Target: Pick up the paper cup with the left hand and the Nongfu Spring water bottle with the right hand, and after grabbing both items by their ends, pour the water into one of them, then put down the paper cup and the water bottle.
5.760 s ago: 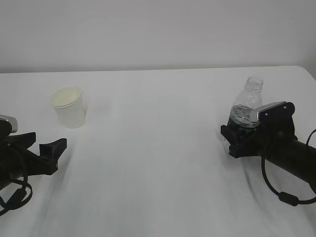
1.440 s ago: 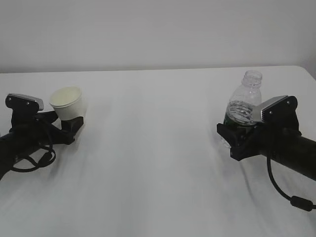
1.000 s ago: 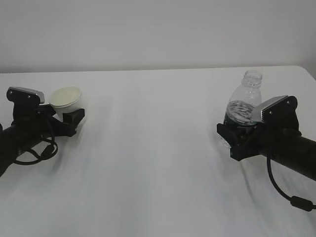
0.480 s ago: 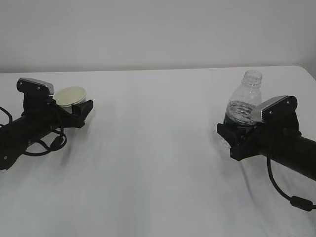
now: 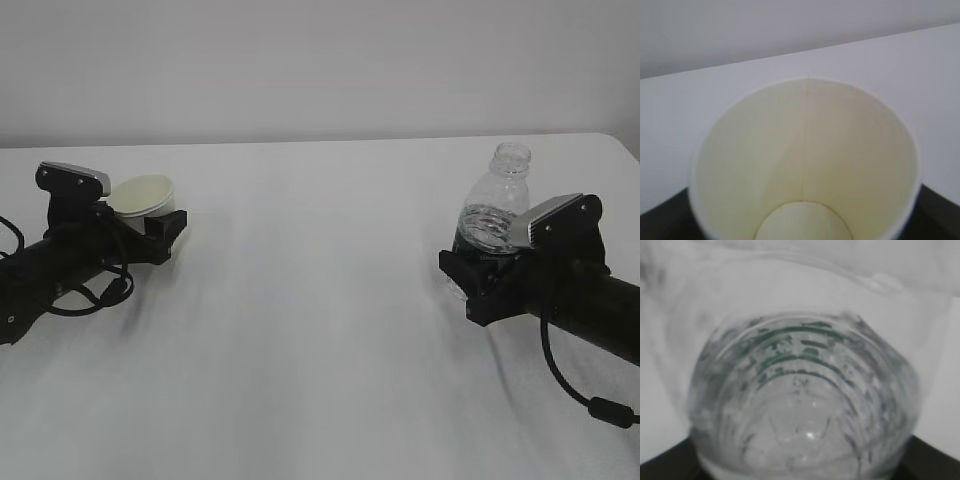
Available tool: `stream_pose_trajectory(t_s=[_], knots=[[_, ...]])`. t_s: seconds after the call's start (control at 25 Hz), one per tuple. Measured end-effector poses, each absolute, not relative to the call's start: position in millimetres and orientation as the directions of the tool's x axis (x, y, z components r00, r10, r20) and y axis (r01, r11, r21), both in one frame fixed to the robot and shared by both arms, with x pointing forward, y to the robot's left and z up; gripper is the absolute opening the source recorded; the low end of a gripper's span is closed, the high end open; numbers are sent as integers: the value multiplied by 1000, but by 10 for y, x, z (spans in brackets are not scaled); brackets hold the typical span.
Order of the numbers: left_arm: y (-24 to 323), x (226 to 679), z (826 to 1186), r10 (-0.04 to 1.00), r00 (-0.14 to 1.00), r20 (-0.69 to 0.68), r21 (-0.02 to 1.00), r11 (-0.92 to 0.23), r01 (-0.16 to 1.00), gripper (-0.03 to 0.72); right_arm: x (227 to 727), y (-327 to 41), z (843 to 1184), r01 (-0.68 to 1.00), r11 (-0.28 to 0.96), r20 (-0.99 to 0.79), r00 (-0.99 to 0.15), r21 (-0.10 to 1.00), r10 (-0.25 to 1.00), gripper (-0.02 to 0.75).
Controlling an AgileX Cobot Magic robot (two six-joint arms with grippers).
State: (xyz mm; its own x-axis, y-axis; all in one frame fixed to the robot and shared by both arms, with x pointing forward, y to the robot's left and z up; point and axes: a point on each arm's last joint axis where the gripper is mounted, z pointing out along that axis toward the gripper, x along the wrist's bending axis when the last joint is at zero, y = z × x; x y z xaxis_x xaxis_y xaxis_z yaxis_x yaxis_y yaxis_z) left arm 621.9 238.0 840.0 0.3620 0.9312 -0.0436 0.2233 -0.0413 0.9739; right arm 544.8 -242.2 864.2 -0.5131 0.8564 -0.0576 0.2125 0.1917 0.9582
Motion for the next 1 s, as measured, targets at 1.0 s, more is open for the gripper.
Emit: stream_pose_trajectory(t_s=[1.0], knots=[[2381,6207,8324,931,361,-49,970,-42,241,593,5448,-2422,8642,212,192,-58,-513,958,856,463]])
